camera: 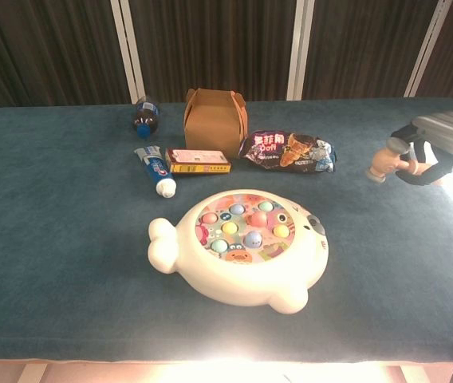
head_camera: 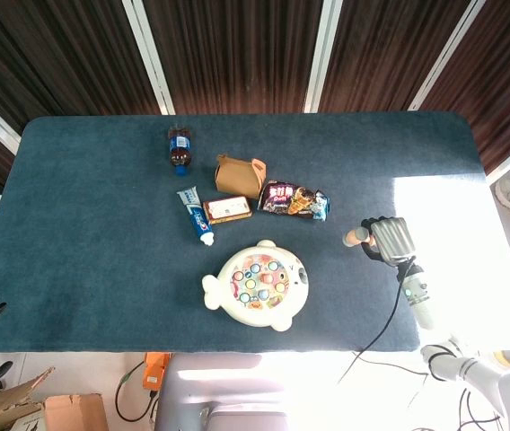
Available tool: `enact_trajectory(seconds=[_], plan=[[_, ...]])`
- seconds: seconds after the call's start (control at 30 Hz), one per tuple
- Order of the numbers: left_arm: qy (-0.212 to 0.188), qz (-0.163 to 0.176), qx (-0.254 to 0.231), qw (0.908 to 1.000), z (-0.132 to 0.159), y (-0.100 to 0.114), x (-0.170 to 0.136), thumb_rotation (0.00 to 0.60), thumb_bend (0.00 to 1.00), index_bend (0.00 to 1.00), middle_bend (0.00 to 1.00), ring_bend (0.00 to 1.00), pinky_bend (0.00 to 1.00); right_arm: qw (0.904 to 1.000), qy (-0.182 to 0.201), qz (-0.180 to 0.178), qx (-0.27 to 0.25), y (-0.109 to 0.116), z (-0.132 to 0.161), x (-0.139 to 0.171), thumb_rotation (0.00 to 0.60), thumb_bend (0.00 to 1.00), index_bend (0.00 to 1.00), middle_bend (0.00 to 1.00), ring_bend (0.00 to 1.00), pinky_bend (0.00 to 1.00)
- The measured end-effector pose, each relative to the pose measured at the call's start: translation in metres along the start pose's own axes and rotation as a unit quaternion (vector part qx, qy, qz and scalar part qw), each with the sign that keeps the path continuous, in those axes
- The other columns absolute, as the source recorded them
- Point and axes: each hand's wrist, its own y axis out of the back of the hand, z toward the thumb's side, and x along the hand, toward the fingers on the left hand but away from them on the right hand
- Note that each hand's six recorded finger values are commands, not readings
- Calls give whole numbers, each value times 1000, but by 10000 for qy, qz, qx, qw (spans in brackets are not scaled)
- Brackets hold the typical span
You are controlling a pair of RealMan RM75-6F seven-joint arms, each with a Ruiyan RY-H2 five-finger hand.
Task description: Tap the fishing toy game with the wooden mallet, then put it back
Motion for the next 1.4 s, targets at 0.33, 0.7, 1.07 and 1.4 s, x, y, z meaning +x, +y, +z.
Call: enact_trajectory(seconds=[0.33,0.7,1.07,1.4], plan=[[35,-30,-33,10000,-3,-2,-1,600,139,0,0,0,69,9951,945,-204,219,43,85,1,600,486,997,659,539,647],[87,-11,-104,9999,-9,-3,-4,600,139,0,0,0,69,9691,1921,-317,1514,72,178,17,600,490,996,659,539,645],[72,-15,-131,9999,-10,-5,-4,600,140,0,0,0,69,9535,2193,-73,2066,65,209,34,600,490,996,659,539,645],[86,-18,-129,9999,-11,-5,-4,600,139,0,0,0,69,9550,2203,78,1983,55,211,32,600,490,996,659,539,645]])
